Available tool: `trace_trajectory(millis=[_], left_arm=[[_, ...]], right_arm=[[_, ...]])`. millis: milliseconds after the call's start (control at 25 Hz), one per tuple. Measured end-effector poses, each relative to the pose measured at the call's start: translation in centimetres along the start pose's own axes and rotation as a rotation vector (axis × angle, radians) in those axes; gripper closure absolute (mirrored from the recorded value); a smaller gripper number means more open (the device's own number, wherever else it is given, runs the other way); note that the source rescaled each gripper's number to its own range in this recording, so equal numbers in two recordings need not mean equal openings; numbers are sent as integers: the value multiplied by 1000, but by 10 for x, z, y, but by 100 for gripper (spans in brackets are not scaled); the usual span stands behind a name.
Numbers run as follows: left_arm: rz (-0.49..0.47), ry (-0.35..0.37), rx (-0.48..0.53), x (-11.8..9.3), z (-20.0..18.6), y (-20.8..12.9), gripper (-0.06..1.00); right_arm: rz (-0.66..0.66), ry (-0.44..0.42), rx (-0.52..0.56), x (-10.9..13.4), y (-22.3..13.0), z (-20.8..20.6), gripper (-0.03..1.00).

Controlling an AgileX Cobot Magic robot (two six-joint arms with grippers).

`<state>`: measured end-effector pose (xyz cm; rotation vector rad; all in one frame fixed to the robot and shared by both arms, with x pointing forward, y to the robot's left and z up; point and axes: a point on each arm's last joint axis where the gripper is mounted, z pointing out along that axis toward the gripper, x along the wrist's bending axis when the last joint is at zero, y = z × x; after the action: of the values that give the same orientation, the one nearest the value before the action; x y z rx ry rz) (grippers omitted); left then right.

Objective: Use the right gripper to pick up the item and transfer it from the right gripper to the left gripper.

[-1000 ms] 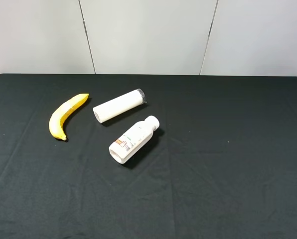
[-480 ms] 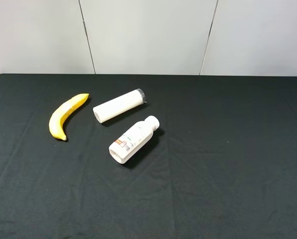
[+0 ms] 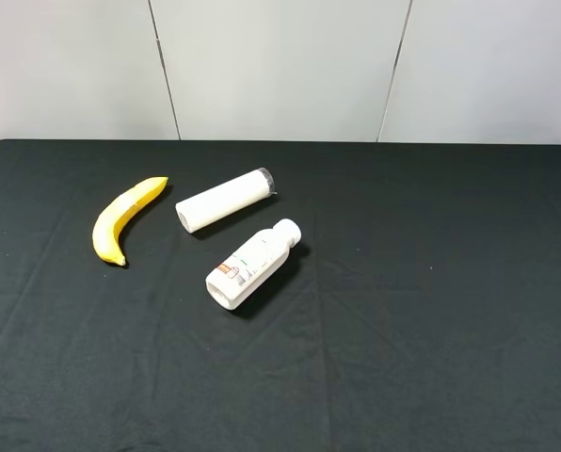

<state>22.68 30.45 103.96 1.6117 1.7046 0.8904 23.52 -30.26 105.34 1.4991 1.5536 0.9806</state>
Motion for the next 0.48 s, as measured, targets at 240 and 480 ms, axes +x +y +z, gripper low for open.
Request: trace_trajectory(millis=[240, 480], left_arm=[[-12, 17, 0, 0, 0, 0, 2], [-12, 17, 0, 0, 0, 0, 2]], right_arm=[[5, -10, 0, 0, 0, 0, -3], [46, -95, 1, 0, 0, 0, -3]])
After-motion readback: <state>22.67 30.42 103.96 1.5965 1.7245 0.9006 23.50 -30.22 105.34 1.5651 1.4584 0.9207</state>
